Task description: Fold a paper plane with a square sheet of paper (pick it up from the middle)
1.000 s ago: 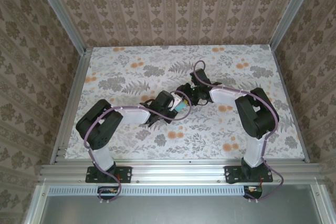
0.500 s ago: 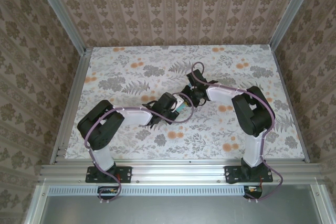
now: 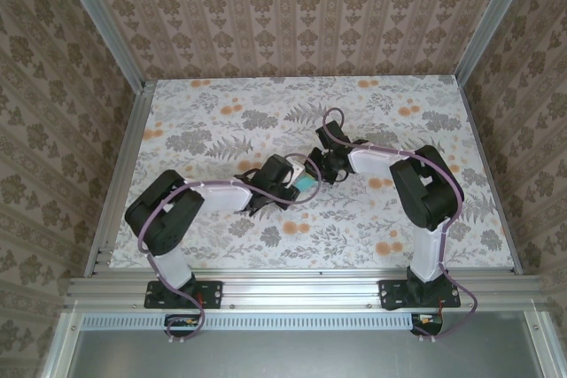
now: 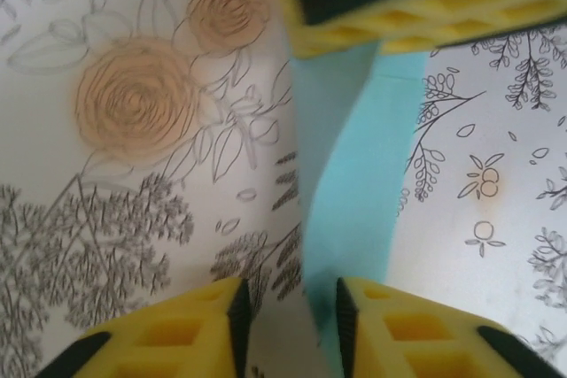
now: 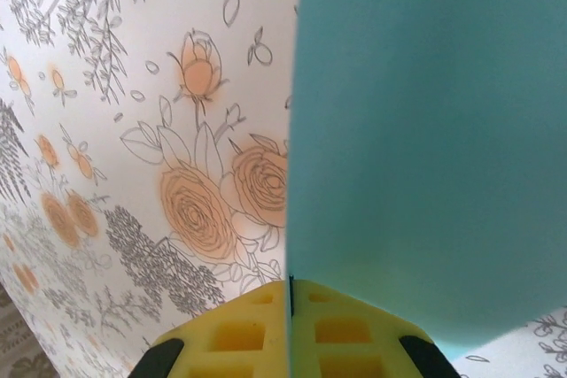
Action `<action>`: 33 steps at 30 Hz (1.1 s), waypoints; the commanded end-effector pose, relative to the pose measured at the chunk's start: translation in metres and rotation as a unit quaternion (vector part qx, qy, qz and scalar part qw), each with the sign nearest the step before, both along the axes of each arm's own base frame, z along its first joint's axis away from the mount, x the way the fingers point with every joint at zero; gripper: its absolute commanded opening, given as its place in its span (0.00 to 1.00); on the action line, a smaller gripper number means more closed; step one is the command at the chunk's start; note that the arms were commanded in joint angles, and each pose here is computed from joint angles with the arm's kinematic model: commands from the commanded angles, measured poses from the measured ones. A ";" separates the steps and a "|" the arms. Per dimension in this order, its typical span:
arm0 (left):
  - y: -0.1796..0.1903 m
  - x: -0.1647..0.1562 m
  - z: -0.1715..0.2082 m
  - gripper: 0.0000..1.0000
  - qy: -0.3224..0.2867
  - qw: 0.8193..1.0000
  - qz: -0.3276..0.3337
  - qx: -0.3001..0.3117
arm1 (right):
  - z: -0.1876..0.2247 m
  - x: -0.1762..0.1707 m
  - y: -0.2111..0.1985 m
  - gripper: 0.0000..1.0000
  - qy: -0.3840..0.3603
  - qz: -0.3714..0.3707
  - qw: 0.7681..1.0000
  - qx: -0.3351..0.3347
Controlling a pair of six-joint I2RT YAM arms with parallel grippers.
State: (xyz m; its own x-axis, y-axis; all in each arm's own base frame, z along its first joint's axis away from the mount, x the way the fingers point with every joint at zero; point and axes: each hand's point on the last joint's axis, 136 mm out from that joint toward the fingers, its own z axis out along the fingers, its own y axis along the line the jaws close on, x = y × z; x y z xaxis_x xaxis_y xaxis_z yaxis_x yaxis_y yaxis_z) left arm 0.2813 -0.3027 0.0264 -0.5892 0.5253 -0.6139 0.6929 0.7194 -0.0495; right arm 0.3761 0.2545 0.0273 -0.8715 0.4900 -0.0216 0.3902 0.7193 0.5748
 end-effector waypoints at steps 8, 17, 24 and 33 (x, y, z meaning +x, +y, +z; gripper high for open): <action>0.001 -0.012 0.027 0.49 0.146 0.971 0.041 -0.183 | 0.025 -0.001 0.010 0.02 -0.083 0.089 0.990 0.078; 0.003 -0.010 0.020 0.46 0.177 0.956 0.062 -0.228 | 0.027 0.010 0.009 0.03 -0.093 0.066 0.986 0.125; 0.007 -0.005 0.006 0.34 0.173 0.960 0.075 -0.206 | 0.020 0.011 0.006 0.02 -0.083 0.057 0.987 0.124; 0.011 0.004 -0.002 0.23 0.156 0.965 0.093 -0.188 | 0.014 0.010 0.005 0.02 -0.072 0.055 0.989 0.119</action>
State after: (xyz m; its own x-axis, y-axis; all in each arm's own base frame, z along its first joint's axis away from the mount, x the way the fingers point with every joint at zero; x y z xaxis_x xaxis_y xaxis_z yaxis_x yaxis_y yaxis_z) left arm 0.2776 -0.2929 0.0279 -0.8458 0.1733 -0.5047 0.4668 0.6984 -0.5425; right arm 0.3885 0.2596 0.0491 -0.9133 0.4007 -0.0724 0.1991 0.5947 0.7789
